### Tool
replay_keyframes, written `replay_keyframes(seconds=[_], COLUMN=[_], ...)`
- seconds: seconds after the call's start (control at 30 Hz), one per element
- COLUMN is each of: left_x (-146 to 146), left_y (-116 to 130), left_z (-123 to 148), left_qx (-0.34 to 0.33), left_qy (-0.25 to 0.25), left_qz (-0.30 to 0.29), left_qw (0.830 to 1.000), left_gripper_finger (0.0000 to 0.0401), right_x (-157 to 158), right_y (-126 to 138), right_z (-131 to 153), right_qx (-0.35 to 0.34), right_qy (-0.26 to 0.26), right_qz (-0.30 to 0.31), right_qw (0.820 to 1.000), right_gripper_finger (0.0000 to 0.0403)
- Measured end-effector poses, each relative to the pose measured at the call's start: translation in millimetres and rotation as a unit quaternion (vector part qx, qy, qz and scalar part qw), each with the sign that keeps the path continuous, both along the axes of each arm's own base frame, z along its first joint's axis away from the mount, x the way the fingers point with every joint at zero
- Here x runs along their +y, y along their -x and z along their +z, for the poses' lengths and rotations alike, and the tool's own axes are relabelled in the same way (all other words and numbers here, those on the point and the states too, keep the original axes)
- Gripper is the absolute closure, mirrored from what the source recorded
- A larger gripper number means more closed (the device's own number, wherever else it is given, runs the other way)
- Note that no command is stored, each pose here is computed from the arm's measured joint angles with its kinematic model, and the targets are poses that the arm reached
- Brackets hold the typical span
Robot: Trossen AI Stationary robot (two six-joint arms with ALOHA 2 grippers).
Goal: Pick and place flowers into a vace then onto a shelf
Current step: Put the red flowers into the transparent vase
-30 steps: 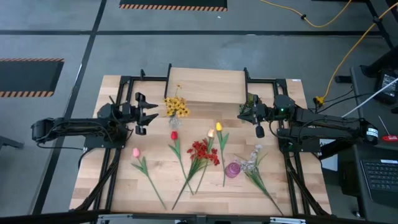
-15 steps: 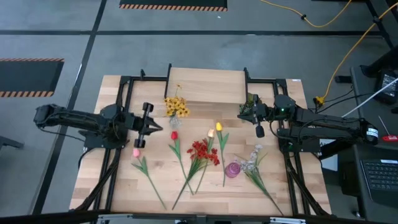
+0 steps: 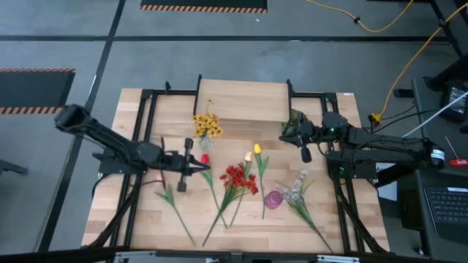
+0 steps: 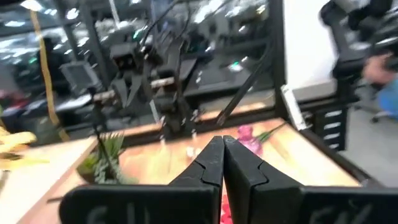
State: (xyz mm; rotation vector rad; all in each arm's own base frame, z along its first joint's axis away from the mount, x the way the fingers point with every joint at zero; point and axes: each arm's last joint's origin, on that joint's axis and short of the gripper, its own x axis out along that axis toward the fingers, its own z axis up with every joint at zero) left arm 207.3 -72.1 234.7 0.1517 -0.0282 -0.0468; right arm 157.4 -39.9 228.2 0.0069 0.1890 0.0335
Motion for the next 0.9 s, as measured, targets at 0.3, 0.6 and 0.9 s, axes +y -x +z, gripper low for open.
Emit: replay_keyframes(seconds=[0.3,0.6,0.9], left_x=[-50.6,-77.9,-96.2], left_y=[-36.0,-55.1,-81.3], left_z=[6.2,33.0,39.8], left_qx=[0.162,0.265,0.407], left_qy=[0.010,0.106,0.192], left_qz=[0.070,0.125,0.176], left_qw=[0.984,0.950,0.875], left_gripper_finger=[0.0399,0.0399,0.0399], right_x=[12.8,17.4,17.4], right_y=[-3.1,-3.8,-3.4], right_z=[2.2,2.1,-0.1], right_qx=[-0.011,-0.011,0.000], right_qy=[0.004,0.005,0.007], right_qz=[0.041,0.056,0.056], right_qw=[0.999,0.998,0.998], right_gripper_finger=[0.0385,0.0385,0.0385])
